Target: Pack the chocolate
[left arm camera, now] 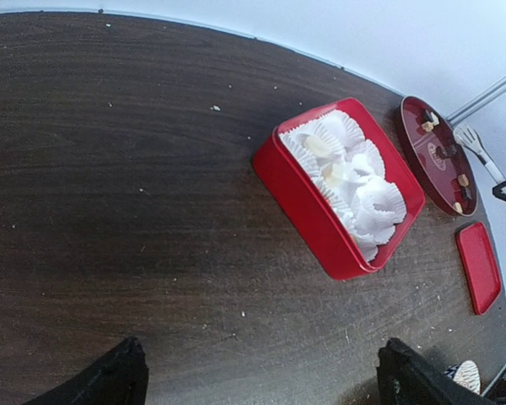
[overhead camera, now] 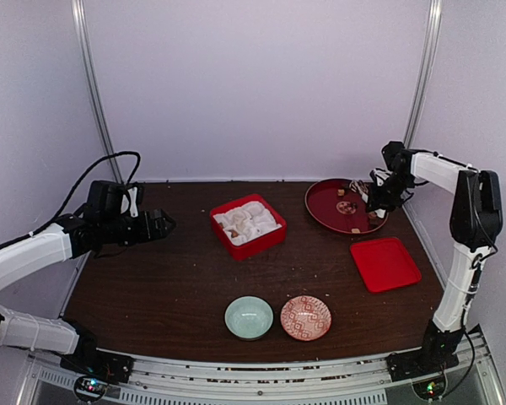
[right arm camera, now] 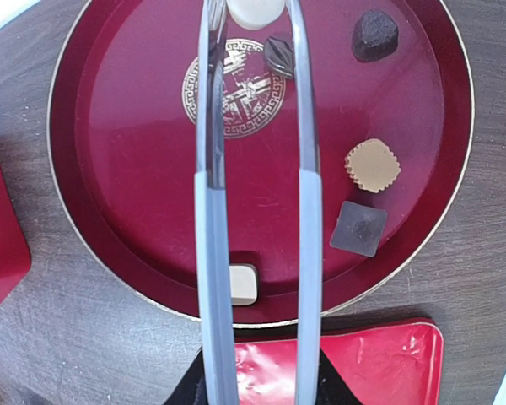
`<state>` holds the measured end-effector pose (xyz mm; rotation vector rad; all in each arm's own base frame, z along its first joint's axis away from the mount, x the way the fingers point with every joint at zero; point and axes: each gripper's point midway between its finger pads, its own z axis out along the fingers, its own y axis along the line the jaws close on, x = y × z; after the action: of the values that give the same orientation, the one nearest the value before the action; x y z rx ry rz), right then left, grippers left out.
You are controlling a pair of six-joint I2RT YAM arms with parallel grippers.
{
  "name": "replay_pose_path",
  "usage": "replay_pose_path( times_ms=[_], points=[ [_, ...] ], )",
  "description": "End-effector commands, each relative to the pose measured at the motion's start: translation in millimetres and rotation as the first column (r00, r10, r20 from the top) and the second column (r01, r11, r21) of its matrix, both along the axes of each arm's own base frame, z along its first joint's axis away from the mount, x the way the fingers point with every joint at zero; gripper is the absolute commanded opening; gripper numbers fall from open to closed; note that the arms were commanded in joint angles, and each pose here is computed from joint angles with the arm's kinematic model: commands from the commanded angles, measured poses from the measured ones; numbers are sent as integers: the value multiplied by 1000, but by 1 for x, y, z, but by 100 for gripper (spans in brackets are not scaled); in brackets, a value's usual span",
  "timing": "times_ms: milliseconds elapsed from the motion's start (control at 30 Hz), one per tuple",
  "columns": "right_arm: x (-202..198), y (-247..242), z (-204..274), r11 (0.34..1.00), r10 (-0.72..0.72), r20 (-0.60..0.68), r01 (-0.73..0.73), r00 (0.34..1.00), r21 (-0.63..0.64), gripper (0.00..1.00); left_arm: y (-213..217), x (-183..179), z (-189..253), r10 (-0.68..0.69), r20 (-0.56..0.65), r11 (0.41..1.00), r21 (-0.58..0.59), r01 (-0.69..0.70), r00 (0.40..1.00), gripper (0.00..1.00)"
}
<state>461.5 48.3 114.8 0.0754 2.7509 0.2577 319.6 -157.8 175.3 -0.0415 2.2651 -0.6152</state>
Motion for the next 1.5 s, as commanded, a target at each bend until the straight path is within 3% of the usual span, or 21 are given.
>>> replay_pose_path(
  times_ms=[0,500,1133,1467],
  points=[
    [2,6,16,999,24,54,-25,998,28,18,-3,8,15,-8,50,1000,-23,9,999,98],
    [-21,54,-27,989,140,-32,-139,990,44,19,-4,6,15,-8,51,999,-32,9,999,98],
    [-21,52,-46,989,149,-77,-149,986,2,35,-5,8,14,-10,49,999,-34,11,999,98],
    [-17,55,-40,988,154,-69,-154,986,9,29,-3,7,14,-5,50,1000,-29,6,999,98]
  ],
)
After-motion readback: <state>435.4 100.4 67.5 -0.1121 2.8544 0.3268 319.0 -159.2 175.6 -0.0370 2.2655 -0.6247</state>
